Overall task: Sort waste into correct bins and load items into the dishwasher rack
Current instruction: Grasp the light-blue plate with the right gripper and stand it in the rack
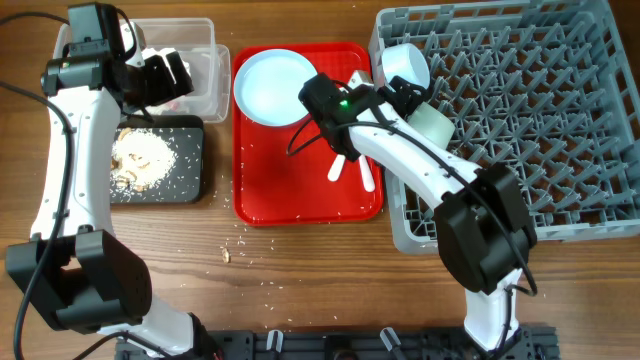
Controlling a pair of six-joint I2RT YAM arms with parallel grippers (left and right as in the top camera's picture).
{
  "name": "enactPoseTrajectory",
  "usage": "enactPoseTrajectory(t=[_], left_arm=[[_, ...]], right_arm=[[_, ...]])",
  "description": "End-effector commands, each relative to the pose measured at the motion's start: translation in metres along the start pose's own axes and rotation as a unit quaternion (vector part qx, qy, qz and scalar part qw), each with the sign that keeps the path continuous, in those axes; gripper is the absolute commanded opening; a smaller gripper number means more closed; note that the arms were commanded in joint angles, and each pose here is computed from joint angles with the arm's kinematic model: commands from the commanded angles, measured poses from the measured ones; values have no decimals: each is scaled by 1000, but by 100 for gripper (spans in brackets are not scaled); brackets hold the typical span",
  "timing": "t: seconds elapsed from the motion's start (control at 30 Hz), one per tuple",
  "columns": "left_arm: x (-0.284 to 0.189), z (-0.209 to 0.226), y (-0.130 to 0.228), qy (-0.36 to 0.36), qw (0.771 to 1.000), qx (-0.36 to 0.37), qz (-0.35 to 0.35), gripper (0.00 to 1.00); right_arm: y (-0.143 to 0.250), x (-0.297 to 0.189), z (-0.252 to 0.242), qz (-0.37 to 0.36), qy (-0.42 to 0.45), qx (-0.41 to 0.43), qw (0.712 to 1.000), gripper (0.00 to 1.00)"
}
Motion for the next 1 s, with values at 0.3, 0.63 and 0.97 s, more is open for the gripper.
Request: enactPoseTrajectory(t=[0.3,0.63,0.97], left_arm=[[-9,-2,-5,3,1000,0,-14,100],[-9,-2,-5,3,1000,0,-14,100],[-9,-2,-5,3,1000,0,-14,100]], right_arm=[[-120,-110,-32,-387,-351,323,789,64],[-170,15,64,-239,-424,423,764,46],[-173,30,93,-210,-457,417,757,21]])
Point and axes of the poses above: each gripper's point midway between its finger pads, its own x axis out along the fingers, its own z axis along the line the jaws close on, y = z × x, the point moved 3 cm from there along -x, back along the fingers, and after that the axes turned 12 degrees about -x, right-handed, at the moved point
